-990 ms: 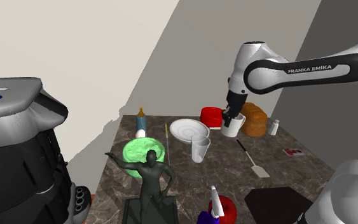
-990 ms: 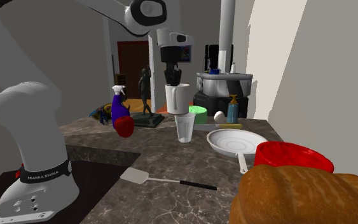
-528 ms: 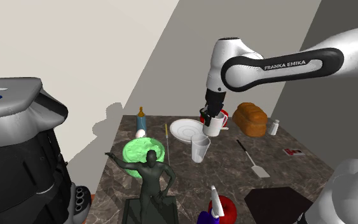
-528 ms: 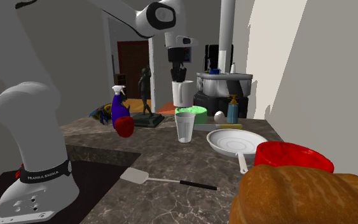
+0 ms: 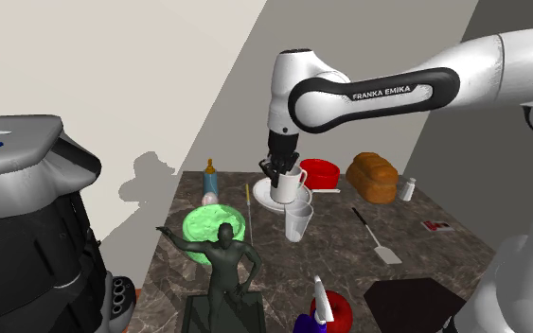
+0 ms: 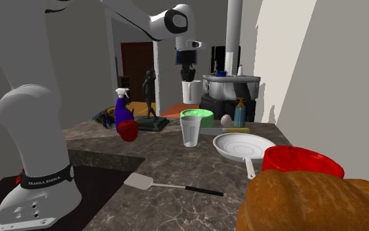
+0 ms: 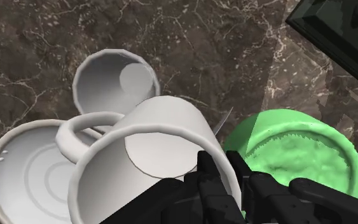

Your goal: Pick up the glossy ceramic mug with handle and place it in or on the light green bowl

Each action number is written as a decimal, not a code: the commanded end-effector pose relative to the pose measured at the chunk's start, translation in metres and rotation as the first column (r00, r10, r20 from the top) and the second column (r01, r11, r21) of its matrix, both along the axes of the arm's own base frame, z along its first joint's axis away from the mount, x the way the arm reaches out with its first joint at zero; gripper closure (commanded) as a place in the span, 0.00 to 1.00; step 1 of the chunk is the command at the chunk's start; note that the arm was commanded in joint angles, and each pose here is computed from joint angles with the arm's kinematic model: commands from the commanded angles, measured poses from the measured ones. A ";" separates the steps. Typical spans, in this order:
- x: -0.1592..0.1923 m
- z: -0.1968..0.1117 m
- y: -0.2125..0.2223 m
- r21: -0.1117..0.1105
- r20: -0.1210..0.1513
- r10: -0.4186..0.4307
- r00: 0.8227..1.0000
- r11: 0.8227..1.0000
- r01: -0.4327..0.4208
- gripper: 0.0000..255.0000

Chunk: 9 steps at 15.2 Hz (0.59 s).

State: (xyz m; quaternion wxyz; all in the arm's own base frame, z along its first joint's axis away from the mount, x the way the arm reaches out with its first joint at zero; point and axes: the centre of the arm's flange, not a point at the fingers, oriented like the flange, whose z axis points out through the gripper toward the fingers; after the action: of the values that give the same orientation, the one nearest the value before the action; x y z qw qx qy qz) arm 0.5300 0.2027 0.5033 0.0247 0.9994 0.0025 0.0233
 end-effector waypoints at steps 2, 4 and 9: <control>0.022 0.004 0.033 0.001 0.001 -0.002 1.000 1.000 0.002 1.00; 0.036 0.005 0.056 0.001 0.001 -0.002 1.000 1.000 0.002 1.00; 0.070 0.009 0.112 0.001 0.001 -0.002 1.000 1.000 0.002 1.00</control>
State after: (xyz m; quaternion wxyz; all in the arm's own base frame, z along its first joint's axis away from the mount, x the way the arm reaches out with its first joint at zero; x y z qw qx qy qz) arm 0.5934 0.3020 0.5125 0.0243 0.9994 0.0028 0.0234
